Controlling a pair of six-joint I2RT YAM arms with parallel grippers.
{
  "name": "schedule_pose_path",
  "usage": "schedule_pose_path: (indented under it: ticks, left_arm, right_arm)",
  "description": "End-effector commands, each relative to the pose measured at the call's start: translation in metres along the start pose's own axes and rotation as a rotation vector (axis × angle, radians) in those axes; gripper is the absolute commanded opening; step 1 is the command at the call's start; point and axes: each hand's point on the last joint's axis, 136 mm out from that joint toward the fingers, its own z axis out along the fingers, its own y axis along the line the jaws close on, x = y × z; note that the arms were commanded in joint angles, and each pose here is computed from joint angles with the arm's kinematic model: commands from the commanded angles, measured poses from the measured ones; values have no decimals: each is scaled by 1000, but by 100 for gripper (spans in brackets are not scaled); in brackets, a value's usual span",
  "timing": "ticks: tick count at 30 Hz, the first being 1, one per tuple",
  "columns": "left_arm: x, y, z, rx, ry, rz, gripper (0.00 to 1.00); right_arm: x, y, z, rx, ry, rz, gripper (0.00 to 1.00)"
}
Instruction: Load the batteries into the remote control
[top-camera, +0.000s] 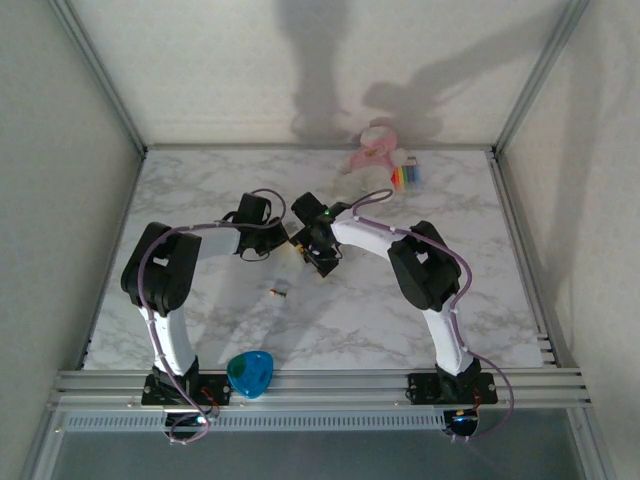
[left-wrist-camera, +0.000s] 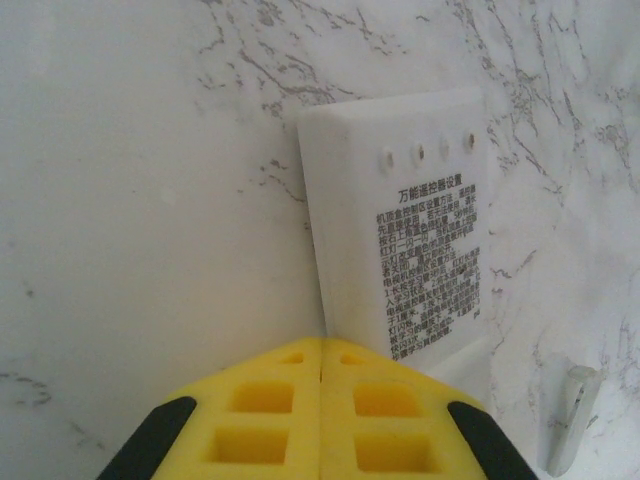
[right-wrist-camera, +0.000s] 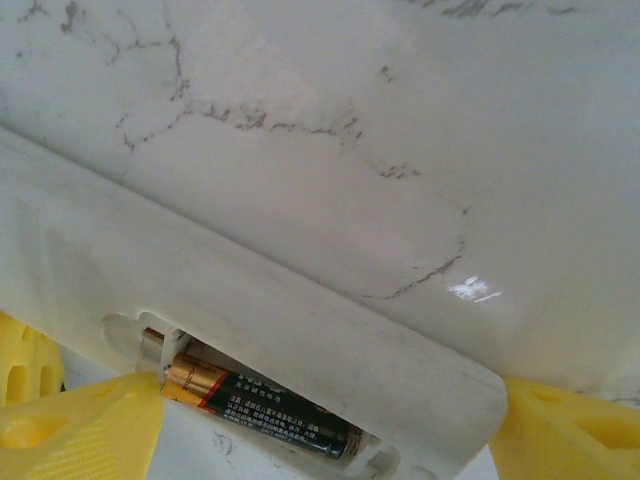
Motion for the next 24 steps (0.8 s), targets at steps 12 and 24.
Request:
schedule_pose_path:
  ticks: [12,24]
  left_arm:
    - [1,-12,3,27,11,22,5]
    - [0,-12,3,24,11,22,4]
  right_arm:
    - [1,16,-16,-93,-10,-88,87]
    - [-3,8,-22,-170,-21,-71,82]
